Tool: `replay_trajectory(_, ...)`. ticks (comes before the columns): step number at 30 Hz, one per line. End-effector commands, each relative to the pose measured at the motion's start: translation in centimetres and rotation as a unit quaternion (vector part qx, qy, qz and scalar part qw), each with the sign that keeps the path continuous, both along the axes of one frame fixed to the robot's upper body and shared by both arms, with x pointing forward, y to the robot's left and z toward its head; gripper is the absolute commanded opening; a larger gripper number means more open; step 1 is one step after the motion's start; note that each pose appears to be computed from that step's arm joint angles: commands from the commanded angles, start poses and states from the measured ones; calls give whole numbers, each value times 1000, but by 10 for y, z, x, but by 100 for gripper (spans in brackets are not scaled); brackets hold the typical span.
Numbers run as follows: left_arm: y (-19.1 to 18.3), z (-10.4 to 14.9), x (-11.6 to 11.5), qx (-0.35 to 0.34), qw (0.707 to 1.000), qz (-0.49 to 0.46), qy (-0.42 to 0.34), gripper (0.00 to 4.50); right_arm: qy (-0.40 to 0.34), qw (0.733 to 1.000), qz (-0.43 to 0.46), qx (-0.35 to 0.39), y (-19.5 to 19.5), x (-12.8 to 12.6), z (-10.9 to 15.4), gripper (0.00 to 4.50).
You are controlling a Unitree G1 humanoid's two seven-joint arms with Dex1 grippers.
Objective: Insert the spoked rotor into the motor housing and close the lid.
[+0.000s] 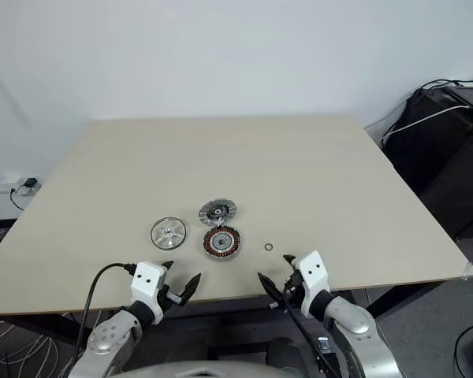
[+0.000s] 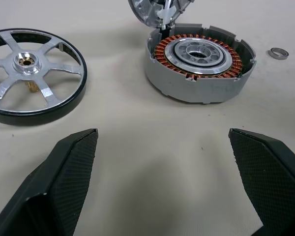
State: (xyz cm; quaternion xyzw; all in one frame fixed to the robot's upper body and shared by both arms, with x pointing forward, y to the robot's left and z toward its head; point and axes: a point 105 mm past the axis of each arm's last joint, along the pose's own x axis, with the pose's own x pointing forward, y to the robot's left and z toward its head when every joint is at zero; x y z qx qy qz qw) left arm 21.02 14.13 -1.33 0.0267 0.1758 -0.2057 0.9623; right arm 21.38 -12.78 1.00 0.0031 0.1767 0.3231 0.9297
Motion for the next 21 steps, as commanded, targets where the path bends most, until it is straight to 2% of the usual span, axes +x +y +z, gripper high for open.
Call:
replay_trajectory(1, -5, 11, 6, -4, 1000, -8, -27, 450, -24, 1000, 2, 3, 0, 5, 9, 447)
replay_trajectory(12, -7, 12, 4, -14, 999, -15, -25, 450, -27, 1000, 8, 0, 0, 4, 7, 447)
replay_trajectory(21, -6, 12, 6, -12, 999, -12, -29, 450, -29, 997, -52, -50, -1, 29, -9, 447)
